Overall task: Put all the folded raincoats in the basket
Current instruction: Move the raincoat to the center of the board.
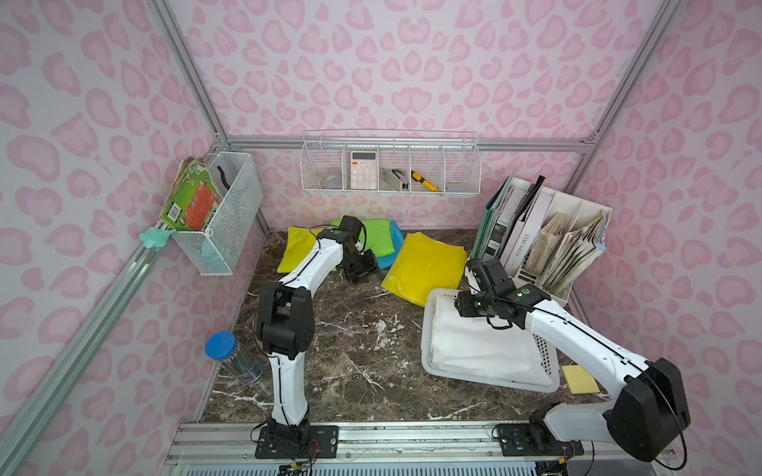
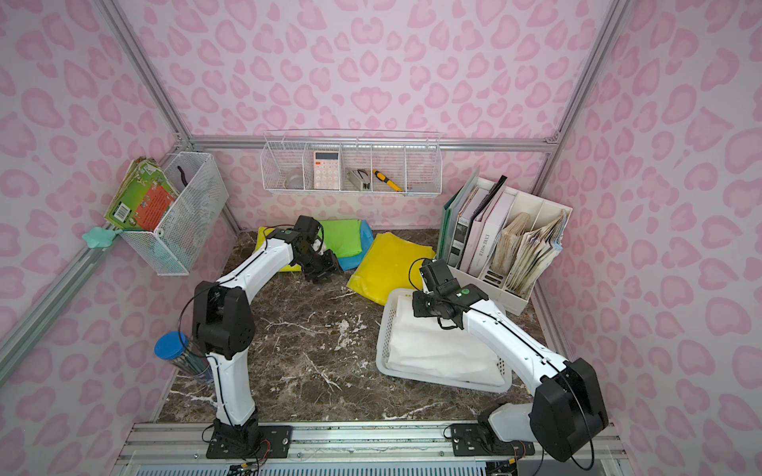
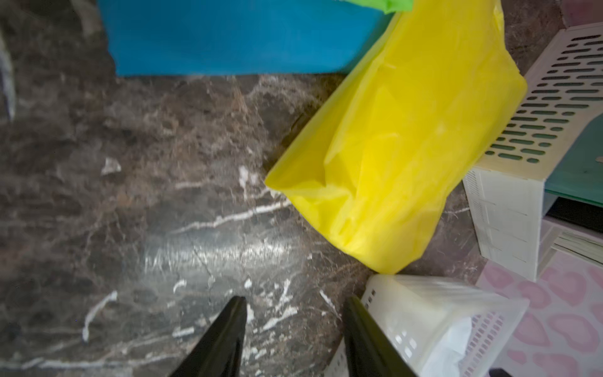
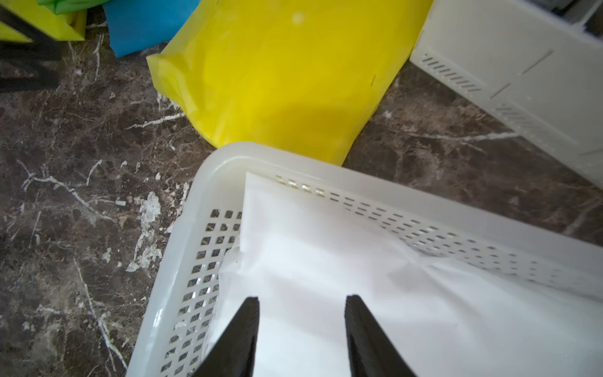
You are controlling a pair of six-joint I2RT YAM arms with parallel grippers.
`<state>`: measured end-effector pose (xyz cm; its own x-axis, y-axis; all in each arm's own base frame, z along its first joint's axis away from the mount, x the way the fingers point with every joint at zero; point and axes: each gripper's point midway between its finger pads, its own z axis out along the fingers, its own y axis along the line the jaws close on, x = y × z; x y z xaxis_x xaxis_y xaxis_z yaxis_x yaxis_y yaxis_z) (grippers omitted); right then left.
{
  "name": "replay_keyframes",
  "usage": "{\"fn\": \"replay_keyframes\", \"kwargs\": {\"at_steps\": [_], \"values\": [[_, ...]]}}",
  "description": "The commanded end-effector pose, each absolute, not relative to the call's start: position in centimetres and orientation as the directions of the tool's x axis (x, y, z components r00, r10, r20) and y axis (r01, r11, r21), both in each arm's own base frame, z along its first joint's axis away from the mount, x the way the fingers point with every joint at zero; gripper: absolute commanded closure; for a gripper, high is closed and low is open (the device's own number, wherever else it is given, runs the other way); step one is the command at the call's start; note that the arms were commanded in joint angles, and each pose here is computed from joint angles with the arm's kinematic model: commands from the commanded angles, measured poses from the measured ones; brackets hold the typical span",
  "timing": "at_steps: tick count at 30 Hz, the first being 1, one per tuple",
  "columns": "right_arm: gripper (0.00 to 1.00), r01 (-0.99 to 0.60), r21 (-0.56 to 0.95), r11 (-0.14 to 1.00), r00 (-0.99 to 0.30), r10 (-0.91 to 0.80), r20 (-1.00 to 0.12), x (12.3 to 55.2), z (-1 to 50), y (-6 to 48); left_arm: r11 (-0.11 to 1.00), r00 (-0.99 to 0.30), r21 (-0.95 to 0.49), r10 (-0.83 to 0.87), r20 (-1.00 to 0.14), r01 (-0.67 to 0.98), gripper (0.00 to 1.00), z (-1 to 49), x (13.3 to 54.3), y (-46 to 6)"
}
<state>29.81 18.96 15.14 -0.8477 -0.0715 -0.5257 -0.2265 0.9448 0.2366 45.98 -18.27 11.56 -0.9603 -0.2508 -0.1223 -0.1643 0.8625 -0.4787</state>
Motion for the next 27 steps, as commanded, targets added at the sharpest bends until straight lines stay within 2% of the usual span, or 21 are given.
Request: {"fn": "replay_keyframes", "kwargs": {"at_steps": [1, 7, 13, 20, 27], "values": [[0.54, -0.223, 0.29, 0.931, -0.855, -0.043, -0.517, 29.2, 15.4, 19.8, 0.86, -0.972, -0.509, -0.153, -0.178, -0.042, 0.46, 11.0, 48.3, -19.3], [0.53, -0.232, 0.281, 0.931, -0.857, -0.059, -0.513, 28.8, 15.5, 19.7, 0.781, -0.973, -0.622, -0.093, -0.213, 0.061, 0.45, 9.8, 50.7, -21.7], [0.53, -0.243, 0.269, 0.932, -0.858, -0.077, -0.508, 28.8, 15.4, 19.7, 0.754, -0.982, -0.656, -0.099, -0.163, 0.033, 0.46, 7.1, 51.3, -22.0], [0.53, -0.261, 0.185, 0.947, -0.85, -0.135, -0.51, 29.1, 14.9, 18.7, 0.696, -0.988, -0.717, -0.087, -0.13, 0.033, 0.5, 6.7, 49.7, -23.0], [0.53, -0.262, 0.221, 0.939, -0.86, -0.123, -0.496, 28.9, 14.5, 19.4, 0.673, -0.991, -0.739, -0.102, -0.087, -0.004, 0.55, 5.3, 48.1, -23.4]]}}
